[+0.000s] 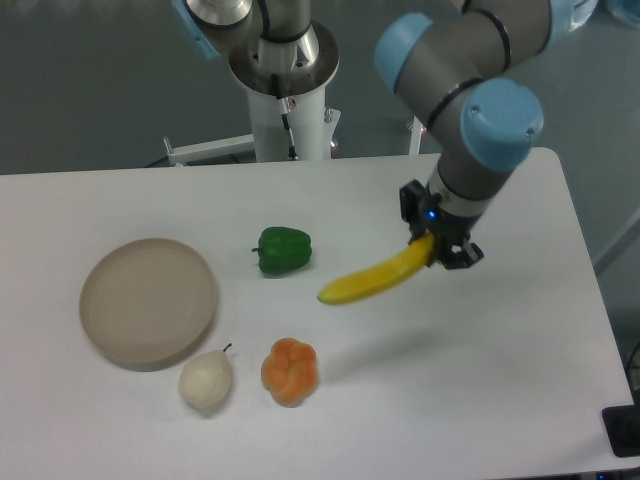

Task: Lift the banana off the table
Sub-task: 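Lift the banana off the table and carry it away from the pepper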

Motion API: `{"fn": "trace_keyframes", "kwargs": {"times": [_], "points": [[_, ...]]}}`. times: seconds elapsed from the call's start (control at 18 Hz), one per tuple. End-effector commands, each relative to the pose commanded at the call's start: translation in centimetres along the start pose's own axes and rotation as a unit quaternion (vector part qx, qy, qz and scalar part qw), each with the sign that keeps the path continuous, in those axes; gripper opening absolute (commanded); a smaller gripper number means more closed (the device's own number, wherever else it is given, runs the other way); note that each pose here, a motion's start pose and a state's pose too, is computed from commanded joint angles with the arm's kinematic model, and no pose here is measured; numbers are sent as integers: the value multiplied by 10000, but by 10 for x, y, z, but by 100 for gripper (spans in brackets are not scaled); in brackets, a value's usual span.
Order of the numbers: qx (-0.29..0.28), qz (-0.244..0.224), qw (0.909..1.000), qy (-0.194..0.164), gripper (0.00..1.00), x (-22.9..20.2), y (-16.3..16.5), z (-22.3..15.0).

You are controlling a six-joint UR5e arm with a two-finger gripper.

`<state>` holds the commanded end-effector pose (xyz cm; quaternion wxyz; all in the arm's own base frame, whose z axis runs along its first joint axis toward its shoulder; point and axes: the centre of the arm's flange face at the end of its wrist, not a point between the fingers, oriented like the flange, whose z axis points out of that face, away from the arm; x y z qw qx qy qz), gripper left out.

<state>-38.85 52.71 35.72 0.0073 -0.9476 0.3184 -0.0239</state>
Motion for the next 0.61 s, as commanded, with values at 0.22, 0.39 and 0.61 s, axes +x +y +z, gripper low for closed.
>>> {"fn": "trace_keyframes", "kwargs": {"times": [0.22,0.39,0.61], "points": [[57,-68,9997,-237,11,-9,14,1],[36,-25,9992,-400,12,-22,13,10],[24,-8,9989,-462,12,-22,12,13]]}}
